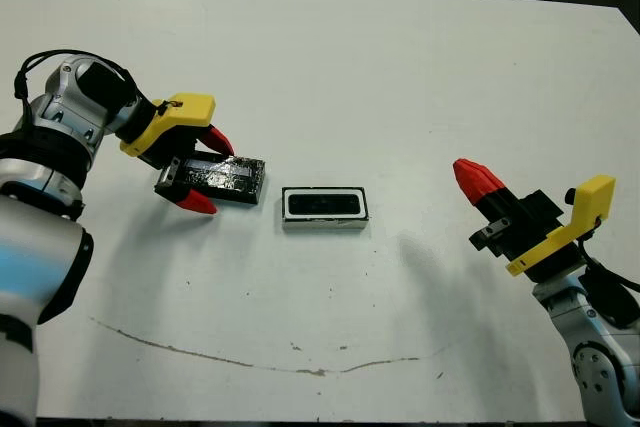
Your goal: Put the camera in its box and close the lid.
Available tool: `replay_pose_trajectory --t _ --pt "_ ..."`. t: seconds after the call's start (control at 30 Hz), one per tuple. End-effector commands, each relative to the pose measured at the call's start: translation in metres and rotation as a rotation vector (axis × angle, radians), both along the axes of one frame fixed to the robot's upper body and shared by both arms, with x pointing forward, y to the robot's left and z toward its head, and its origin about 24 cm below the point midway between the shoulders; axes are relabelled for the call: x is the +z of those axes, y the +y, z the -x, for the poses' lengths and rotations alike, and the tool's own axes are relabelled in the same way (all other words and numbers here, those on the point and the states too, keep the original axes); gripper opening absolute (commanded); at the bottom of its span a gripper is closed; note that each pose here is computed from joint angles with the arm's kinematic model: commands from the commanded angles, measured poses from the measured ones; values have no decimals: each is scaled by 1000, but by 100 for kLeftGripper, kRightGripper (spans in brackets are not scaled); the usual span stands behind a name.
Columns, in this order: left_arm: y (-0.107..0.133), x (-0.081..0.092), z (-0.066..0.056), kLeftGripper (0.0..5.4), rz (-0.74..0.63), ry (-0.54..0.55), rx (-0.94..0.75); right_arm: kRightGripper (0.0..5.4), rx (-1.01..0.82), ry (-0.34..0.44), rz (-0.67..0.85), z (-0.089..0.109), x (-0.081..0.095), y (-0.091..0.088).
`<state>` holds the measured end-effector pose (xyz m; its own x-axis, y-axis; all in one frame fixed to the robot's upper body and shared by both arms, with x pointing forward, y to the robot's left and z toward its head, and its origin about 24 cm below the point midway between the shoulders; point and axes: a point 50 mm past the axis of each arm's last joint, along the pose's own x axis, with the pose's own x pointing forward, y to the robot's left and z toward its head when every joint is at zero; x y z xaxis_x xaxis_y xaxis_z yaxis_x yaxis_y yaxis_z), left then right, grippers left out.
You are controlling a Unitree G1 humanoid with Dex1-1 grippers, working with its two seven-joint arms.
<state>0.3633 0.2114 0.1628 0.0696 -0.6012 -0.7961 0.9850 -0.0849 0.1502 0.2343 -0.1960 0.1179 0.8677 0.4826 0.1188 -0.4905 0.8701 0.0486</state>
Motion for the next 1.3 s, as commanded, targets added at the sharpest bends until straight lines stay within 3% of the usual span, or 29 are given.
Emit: replay_pose_trajectory --t 0.03,1.07,1.3 --pt "0 0 -2 540 -20 2 21 2 0 16 14 1 -2 -3" --pt "37 -7 8 540 -82 33 157 2 16 12 16 0 1 -3" --pt "38 -9 8 463 -109 41 173 0 16 11 14 0 1 -2"
